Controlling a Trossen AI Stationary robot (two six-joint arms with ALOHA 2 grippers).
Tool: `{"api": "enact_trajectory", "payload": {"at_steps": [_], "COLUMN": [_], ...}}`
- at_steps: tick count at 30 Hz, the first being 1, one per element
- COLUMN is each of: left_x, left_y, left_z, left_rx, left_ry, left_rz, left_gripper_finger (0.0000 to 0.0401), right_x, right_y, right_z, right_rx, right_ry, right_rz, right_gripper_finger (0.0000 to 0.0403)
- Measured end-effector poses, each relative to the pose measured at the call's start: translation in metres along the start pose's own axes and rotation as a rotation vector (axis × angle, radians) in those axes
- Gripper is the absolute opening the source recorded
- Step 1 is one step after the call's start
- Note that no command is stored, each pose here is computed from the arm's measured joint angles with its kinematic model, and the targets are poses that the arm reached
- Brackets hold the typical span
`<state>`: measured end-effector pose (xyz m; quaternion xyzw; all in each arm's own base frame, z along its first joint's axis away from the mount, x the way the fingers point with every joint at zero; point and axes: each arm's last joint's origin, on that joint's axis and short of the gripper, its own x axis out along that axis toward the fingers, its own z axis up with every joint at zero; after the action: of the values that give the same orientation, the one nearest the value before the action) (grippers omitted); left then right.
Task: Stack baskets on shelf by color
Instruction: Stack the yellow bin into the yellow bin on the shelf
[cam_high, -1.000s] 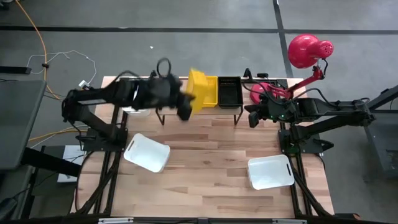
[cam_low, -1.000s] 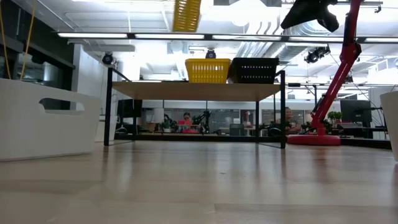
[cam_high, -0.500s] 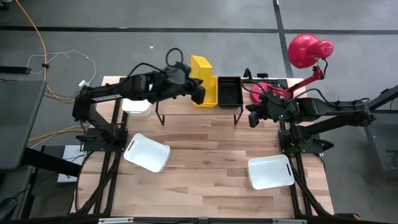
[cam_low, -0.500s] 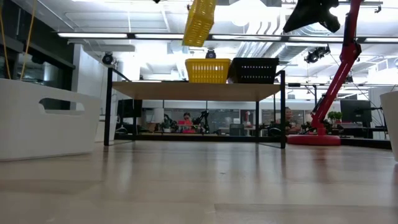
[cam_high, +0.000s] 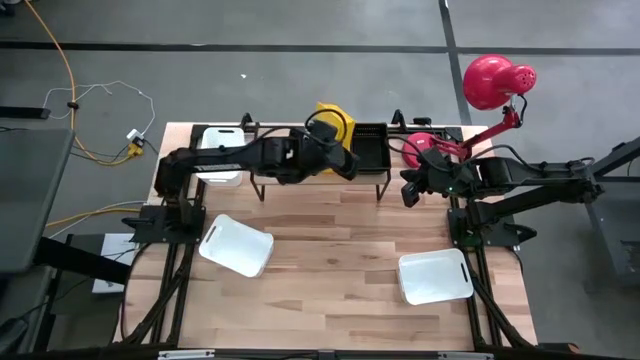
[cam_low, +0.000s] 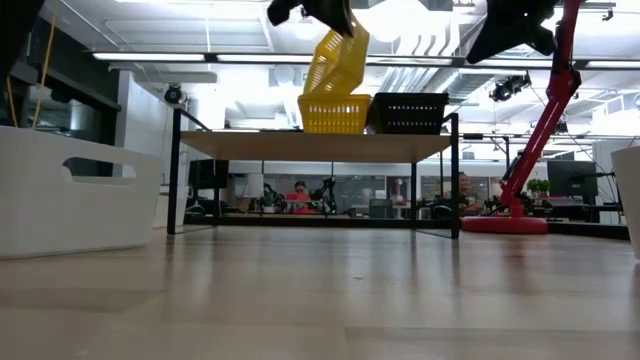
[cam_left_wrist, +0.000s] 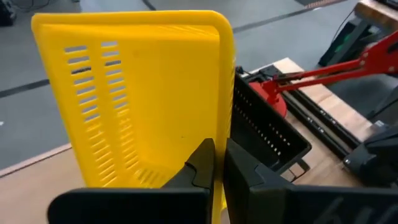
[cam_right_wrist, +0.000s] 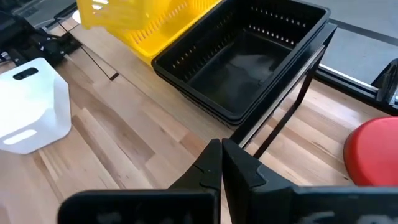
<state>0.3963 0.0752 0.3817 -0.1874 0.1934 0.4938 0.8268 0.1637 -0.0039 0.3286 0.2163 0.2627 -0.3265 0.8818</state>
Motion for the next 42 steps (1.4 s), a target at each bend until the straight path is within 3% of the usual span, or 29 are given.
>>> {"api": "enact_trajectory", "payload": {"at_steps": [9,24,30,42], "left_x": [-0.002,-0.029,-0.023,-0.014], "left_y": [-0.001,-0.018,-0.023,-0.025], "left_z": [-0.002,-0.020,-0.028,-0.033], "left_rx": [0.023,0.038,0.043,0.049], "left_ry": [-0.072,-0.125,-0.110,-0.102], "left_rz": [0.088,0.092,0.100,0.121], "left_gripper_finger": [0.0000,0.0000,0.0002,0.0053], "right_x": [0.000,0.000,0.000,0.000], "right_y": [-0.001,-0.001,-0.001,-0.001], "right_z": [-0.001,0.000,0.000,0.000], "right_rx": [0.020,0.030,0.030,0.029], "right_ry": [0.005,-0.004,-0.004,-0.004], "right_rz": [-0.006,-0.015,-0.016,-0.017], "right_gripper_finger": [0.0000,0.0000,0.0000,0.0000]}}
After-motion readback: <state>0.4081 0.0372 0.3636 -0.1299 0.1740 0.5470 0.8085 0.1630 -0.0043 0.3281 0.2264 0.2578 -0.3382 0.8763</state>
